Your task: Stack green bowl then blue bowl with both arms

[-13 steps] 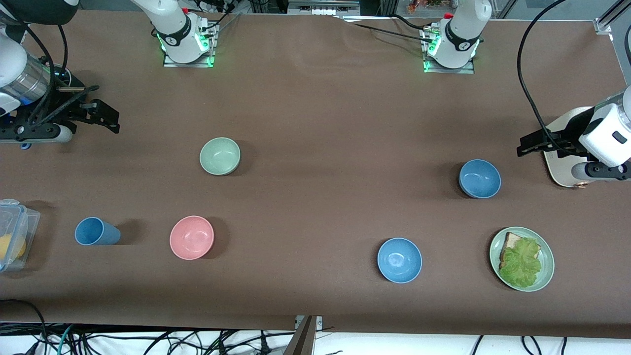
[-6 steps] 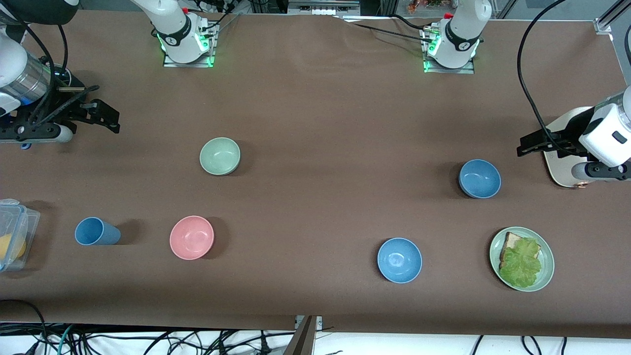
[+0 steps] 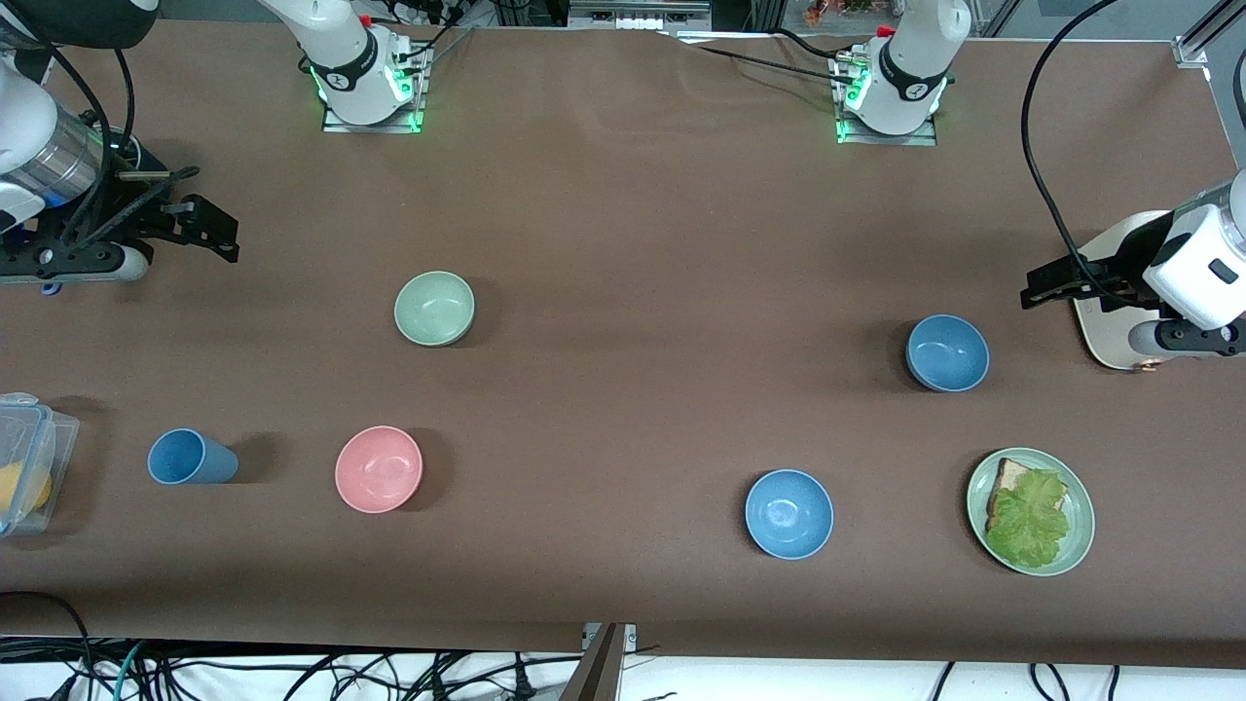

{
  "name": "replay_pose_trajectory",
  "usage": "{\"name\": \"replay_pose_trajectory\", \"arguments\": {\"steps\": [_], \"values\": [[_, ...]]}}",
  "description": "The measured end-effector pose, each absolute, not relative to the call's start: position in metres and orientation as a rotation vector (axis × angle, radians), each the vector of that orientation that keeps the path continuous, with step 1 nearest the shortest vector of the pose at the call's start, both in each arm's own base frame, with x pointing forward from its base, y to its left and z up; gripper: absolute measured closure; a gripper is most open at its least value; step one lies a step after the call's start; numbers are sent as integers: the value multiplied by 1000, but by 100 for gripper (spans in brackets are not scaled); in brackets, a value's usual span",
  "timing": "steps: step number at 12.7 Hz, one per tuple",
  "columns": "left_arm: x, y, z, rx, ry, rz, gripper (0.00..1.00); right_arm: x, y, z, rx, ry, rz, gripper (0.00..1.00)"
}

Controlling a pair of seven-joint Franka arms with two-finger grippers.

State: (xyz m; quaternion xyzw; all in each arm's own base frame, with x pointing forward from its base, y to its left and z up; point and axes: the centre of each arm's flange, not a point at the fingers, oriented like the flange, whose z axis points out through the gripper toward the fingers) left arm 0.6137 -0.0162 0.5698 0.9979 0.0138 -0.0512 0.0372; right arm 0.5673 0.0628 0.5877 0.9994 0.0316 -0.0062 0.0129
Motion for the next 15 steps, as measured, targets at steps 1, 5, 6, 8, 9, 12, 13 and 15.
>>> {"name": "replay_pose_trajectory", "arguments": {"steps": [1,5,6,8,9,12,13,15], "values": [[614,-16,570,3063,41,-157,0,567,63,587,3118,105,-21,0],[614,-16,570,3063,37,-157,0,567,64,587,3122,116,-23,0],[614,-16,570,3063,36,-157,0,567,64,587,3126,116,-24,0],[614,-16,570,3063,35,-157,0,567,65,587,3136,116,-27,0],[614,-16,570,3063,35,-157,0,567,66,586,3137,116,-29,0],[614,-16,570,3063,34,-157,0,567,66,586,3141,116,-32,0],[614,-16,570,3063,34,-157,0,567,67,584,3146,115,-41,0],[614,-16,570,3063,34,-157,0,566,69,574,3166,113,-79,0]]}}
